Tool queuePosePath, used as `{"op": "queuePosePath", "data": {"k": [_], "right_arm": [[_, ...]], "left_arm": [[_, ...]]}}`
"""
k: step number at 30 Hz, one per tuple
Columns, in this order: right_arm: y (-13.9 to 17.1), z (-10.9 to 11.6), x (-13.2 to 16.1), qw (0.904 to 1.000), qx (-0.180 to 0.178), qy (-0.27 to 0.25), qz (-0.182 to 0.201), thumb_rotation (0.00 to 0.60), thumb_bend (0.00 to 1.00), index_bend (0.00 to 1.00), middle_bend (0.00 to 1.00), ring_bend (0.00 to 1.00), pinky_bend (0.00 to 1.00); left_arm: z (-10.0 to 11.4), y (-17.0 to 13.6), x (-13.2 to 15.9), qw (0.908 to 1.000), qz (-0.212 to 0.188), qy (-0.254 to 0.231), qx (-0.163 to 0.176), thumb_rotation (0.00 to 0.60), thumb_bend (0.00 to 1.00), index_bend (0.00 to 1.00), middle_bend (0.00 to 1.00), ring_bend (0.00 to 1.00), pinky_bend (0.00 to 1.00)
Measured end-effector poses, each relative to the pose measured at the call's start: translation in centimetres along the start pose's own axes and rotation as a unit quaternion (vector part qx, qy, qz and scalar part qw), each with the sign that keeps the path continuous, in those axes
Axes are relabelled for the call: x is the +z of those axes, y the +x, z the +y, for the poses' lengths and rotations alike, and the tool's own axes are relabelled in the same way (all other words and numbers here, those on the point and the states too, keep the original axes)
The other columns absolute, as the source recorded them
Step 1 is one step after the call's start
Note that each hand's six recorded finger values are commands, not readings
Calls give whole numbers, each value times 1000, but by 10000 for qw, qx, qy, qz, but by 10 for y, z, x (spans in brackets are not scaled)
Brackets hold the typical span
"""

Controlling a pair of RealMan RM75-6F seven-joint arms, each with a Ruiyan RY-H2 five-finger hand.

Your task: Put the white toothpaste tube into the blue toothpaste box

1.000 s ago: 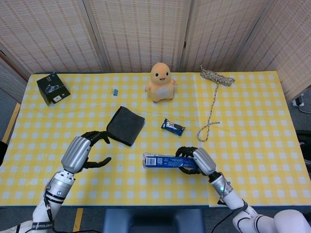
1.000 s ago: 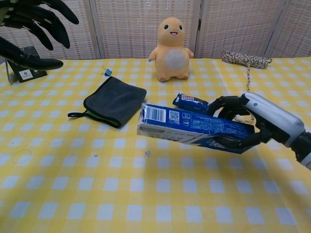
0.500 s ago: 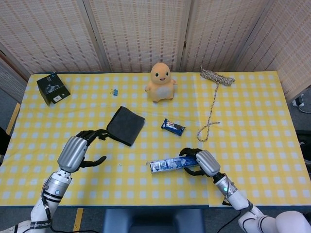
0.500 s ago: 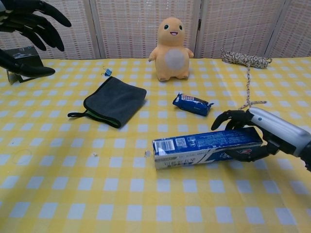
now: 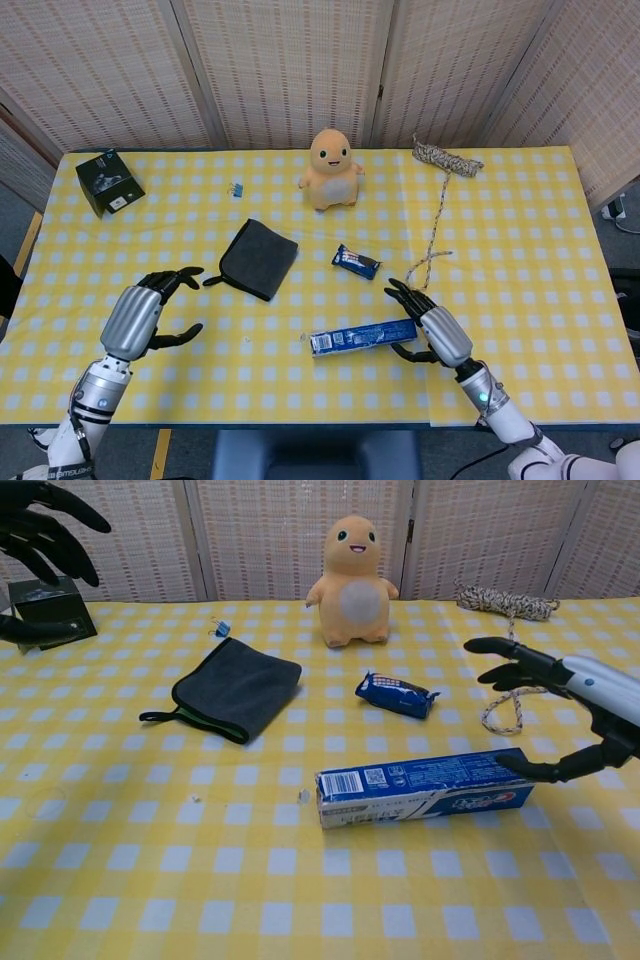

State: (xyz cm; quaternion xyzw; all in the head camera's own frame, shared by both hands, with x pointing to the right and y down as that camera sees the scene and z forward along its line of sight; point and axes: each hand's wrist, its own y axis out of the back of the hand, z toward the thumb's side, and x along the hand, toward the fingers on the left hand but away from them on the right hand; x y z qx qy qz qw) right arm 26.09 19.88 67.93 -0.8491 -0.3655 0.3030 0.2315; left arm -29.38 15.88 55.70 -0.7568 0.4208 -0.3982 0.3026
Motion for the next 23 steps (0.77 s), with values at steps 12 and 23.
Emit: {"op": "queuePosePath", "data": {"k": [12,23], "right_arm": [[62,83,16,9623,-800,2502,-699,600,342,0,0,1,0],[151,125,6,9134,-996,3344,-2097,600,342,0,0,0,0]], "left_arm": [[29,-68,-82,9790,837,1767,582,600,235,211,232,129,110],[10,-125,-128,9721,1282,1962,131,600,224,141,130,34,44]]}}
